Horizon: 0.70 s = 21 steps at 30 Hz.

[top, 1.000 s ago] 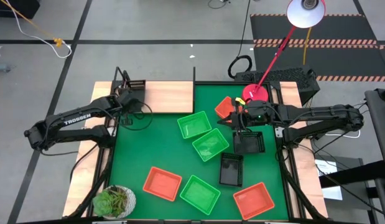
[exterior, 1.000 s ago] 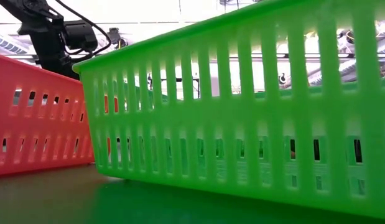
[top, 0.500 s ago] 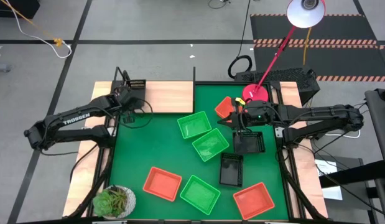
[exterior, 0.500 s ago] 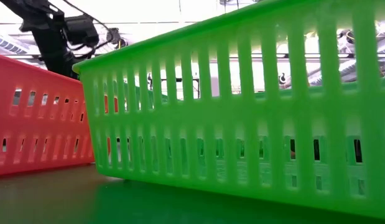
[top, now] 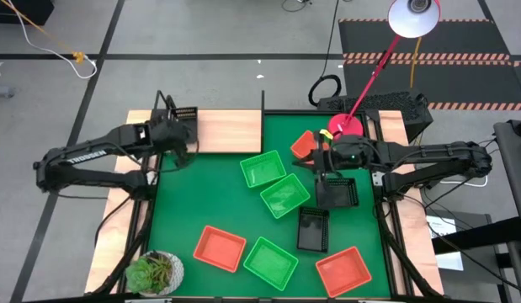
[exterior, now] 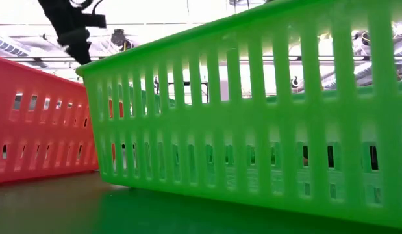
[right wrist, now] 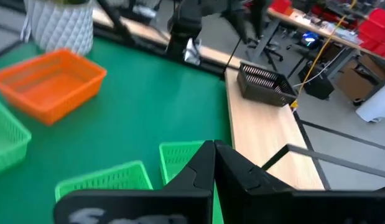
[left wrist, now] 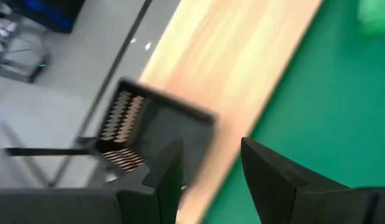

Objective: Stack baskets on shelf by color
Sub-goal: Put the black bin on the shelf

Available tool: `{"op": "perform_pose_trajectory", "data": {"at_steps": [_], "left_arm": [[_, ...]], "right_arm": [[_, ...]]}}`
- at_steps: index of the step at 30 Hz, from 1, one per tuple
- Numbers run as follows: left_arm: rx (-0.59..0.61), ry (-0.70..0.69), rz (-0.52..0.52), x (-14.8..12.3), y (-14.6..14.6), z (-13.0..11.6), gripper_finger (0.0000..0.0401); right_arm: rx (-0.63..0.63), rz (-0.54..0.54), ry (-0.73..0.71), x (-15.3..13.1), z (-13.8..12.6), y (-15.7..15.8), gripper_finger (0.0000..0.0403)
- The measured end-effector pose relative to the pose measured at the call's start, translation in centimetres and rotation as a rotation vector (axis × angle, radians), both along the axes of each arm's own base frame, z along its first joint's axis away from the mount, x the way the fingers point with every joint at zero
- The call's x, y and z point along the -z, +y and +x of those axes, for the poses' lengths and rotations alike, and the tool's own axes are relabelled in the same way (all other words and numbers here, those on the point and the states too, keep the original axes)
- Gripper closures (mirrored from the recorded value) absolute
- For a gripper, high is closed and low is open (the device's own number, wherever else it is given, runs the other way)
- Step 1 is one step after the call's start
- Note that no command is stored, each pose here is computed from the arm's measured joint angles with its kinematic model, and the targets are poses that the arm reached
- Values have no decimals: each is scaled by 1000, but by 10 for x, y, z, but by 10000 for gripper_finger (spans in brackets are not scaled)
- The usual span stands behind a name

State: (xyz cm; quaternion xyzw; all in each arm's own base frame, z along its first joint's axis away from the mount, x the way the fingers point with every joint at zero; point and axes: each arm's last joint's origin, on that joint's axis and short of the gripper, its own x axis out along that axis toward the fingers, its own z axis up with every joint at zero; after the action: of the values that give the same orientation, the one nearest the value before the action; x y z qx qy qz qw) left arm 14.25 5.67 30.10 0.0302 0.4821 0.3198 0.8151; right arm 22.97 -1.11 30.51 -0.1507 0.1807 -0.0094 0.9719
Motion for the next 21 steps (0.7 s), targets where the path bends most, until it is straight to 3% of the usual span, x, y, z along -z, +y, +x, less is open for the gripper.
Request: {"op": "perform_pose_trajectory", "data": {"at_steps": [6,9,18,21], "left_arm": [[71,-113,-49,6,-30,14,285],[55,-87,-36,21,-36,13,310],[-76,-85,63,79,-23,17,378],[-124,-18,72,94,-14,15,395]], "right_arm": [[31,86,-76,-1,13,-1,403],[30,86,-83,5,24,-1,403],[16,50,-50,22,43,-2,403],[8,27,-49,22,43,-2,403]]}}
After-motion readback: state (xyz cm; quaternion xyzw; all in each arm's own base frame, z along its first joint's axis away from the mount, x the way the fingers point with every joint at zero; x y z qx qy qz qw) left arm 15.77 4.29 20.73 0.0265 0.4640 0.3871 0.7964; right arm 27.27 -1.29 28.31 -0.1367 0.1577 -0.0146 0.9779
